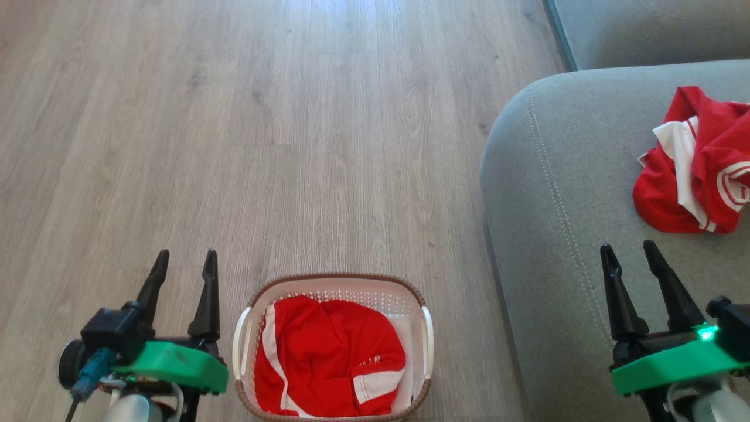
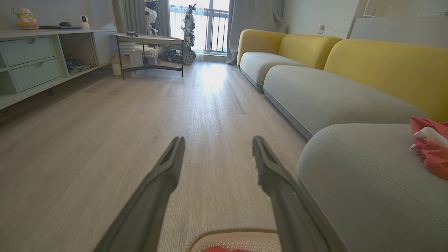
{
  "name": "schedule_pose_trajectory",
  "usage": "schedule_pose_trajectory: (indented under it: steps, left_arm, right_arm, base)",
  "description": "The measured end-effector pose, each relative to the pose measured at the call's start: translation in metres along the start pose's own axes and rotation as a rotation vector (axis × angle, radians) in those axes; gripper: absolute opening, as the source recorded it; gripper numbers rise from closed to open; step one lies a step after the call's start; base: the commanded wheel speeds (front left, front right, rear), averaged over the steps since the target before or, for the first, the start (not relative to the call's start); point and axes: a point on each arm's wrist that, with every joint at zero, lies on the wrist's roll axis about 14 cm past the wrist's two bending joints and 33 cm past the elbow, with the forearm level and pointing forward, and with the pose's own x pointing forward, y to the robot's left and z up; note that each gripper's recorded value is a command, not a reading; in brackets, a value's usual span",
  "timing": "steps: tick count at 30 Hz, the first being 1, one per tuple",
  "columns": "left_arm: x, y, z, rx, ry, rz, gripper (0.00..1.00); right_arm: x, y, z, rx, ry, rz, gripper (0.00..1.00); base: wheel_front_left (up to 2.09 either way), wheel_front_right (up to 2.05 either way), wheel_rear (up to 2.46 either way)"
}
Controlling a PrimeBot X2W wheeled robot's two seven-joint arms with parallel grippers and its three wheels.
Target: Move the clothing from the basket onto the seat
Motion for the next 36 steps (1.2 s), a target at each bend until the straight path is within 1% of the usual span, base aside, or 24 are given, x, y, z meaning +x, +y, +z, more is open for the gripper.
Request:
schedule_pose_trajectory:
  steps: [16, 21, 22, 27, 36]
  left_arm:
    - [0.013, -0.008, -0.032, -0.015, 0.088, -0.035, 1.0]
    - [0.041, -0.012, -0.046, -0.021, 0.119, -0.065, 1.0]
    - [0.041, -0.012, -0.046, -0.021, 0.119, -0.065, 1.0]
    - [0.061, -0.019, -0.069, -0.031, 0.173, -0.096, 1.0]
    - [0.097, -0.035, -0.128, -0.028, 0.305, -0.184, 1.0]
  right_arm:
    - [0.007, -0.011, -0.012, -0.001, 0.031, -0.036, 1.0]
    - [0.026, -0.015, -0.014, -0.008, 0.026, -0.039, 1.0]
    - [0.026, -0.015, -0.014, -0.008, 0.026, -0.039, 1.0]
    - [0.041, -0.019, -0.022, -0.014, 0.037, -0.046, 1.0]
    - [0.07, -0.031, -0.04, -0.019, 0.048, -0.065, 1.0]
  base:
    - [0.0, 0.0, 0.0]
    - [0.0, 0.0, 0.0]
    - [0.0, 0.0, 0.0]
    - [0.0, 0.0, 0.0]
    - [0.0, 0.0, 0.0]
